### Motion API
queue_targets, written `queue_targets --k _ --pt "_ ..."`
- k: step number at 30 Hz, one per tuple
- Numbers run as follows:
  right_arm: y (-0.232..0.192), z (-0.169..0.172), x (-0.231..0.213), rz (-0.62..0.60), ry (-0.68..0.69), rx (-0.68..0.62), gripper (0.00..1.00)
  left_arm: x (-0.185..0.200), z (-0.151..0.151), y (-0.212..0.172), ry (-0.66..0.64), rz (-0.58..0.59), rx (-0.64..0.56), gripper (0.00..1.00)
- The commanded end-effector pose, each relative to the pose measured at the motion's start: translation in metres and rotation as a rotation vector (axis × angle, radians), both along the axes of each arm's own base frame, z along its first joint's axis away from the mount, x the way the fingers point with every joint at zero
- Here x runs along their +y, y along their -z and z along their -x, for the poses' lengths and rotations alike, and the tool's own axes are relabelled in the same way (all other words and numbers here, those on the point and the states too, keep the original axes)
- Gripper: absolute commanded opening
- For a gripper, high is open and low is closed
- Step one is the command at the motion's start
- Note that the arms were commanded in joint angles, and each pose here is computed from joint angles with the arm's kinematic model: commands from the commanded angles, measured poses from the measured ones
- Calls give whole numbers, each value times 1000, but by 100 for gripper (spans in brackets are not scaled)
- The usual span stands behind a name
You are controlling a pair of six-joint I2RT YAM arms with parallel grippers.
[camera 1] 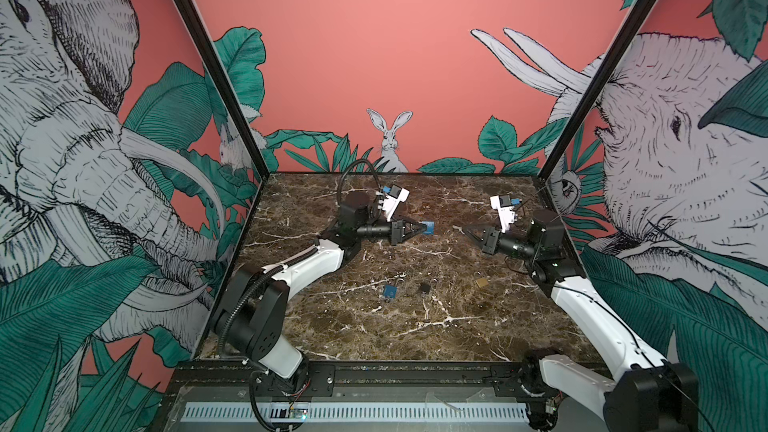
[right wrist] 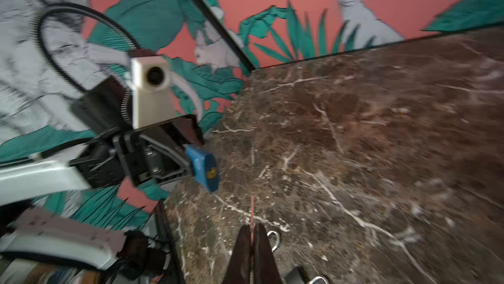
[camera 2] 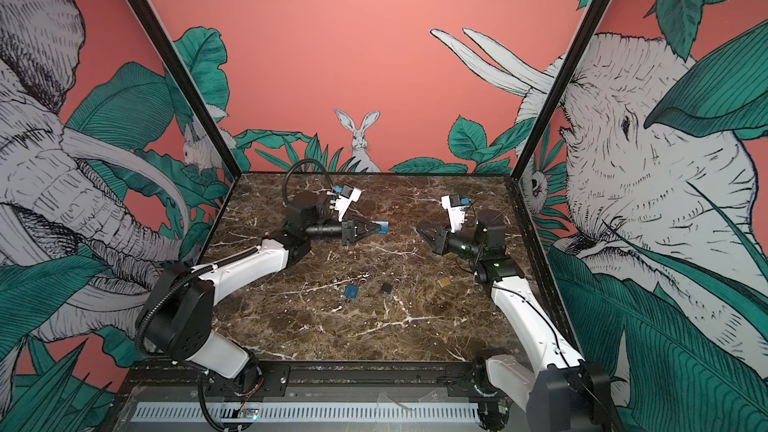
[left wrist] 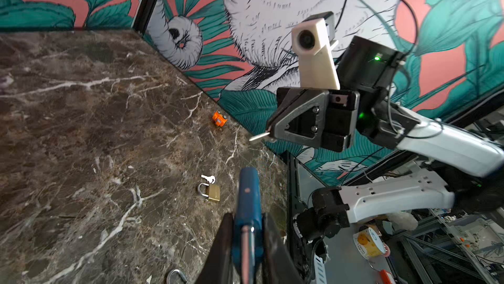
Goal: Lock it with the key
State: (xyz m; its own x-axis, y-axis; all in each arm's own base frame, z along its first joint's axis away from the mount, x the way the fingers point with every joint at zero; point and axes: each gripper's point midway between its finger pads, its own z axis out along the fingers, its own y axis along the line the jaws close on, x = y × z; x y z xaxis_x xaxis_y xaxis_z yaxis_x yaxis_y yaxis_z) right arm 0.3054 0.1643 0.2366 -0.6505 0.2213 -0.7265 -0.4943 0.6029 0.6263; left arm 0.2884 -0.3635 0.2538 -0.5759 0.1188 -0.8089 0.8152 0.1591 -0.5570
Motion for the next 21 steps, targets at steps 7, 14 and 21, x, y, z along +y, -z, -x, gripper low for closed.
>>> queue_targets --k 7,14,21 --pt "91 -4 -62 149 422 247 0 -55 48 87 315 -393 -14 0" --pt "134 -1 -57 94 459 325 0 -70 61 135 477 -494 77 0" --pt "159 1 -37 127 457 342 0 -83 62 178 546 -600 124 0"
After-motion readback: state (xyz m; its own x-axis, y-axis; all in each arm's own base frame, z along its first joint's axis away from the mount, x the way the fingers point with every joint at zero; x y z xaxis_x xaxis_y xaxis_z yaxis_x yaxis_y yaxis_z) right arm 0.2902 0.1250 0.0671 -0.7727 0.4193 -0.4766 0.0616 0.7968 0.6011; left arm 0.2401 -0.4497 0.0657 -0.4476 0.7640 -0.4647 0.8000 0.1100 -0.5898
